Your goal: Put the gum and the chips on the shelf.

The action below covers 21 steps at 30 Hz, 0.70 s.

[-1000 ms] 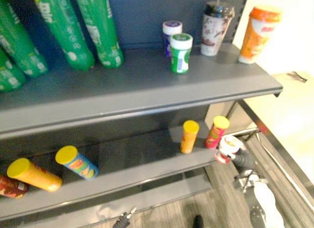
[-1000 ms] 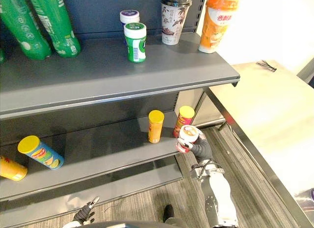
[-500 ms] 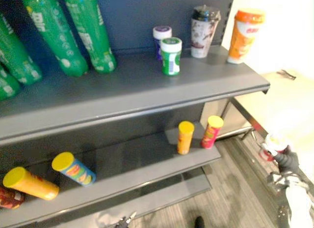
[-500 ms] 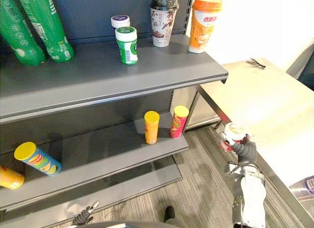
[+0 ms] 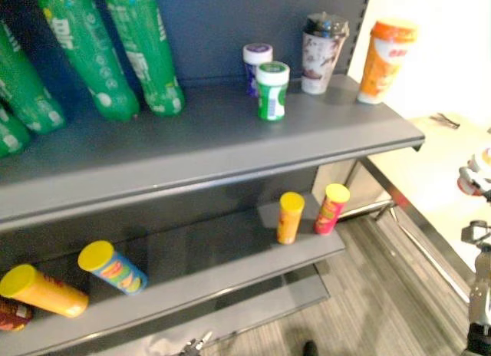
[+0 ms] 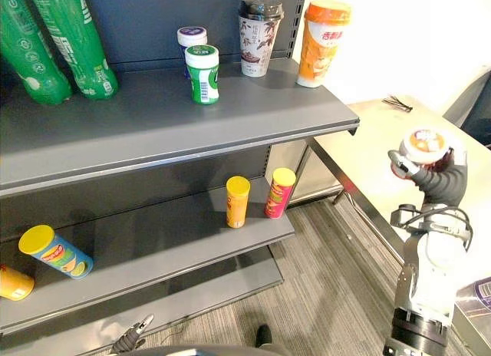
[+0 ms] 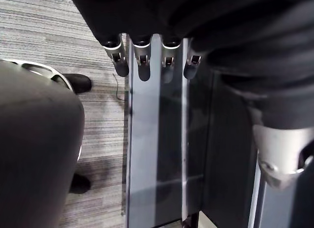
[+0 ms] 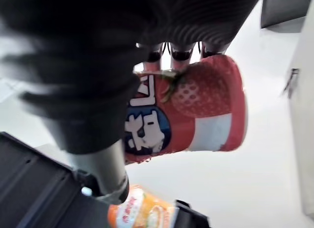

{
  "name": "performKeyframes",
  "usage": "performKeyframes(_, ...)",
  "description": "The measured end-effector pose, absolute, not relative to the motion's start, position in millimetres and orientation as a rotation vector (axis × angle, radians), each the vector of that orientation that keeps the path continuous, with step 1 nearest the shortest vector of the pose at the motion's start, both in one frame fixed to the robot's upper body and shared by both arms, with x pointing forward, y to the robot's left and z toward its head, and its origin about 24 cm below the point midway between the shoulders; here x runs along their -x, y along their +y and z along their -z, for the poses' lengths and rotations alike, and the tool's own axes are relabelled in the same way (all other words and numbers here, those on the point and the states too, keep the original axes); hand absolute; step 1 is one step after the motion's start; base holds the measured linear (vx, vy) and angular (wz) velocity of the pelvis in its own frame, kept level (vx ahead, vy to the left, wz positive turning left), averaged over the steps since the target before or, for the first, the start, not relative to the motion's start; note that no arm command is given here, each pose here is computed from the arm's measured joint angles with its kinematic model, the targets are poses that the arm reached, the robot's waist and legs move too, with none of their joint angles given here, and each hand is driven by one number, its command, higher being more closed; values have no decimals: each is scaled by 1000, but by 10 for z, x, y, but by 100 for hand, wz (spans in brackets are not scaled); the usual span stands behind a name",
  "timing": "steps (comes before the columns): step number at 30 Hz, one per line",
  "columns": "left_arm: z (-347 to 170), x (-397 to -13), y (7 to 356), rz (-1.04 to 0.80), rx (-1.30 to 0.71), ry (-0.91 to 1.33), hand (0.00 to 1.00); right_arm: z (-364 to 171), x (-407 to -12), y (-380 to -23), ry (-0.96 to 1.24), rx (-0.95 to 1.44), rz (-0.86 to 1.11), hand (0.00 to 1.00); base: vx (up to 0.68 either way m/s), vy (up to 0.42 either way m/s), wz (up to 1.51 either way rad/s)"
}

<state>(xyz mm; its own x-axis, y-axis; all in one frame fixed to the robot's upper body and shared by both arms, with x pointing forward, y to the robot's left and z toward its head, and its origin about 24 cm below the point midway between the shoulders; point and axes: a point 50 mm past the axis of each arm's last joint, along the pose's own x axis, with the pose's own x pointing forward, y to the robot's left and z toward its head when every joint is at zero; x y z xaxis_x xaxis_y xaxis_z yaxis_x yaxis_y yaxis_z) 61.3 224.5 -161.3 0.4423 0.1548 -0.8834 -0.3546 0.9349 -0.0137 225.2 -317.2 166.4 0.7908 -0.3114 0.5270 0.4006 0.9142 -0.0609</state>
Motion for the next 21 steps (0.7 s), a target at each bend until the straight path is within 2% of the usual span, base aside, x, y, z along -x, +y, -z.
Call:
performKeyframes(9, 1610, -604, 2261, -321, 206, 1068, 0, -2161, -2424, -3010, -727, 201, 317, 100, 0, 0, 0)
performKeyframes(21, 1602, -626, 2267, -325, 200, 1060, 0, -2320, -2805, -2534, -756, 168, 102, 100, -19, -12, 1)
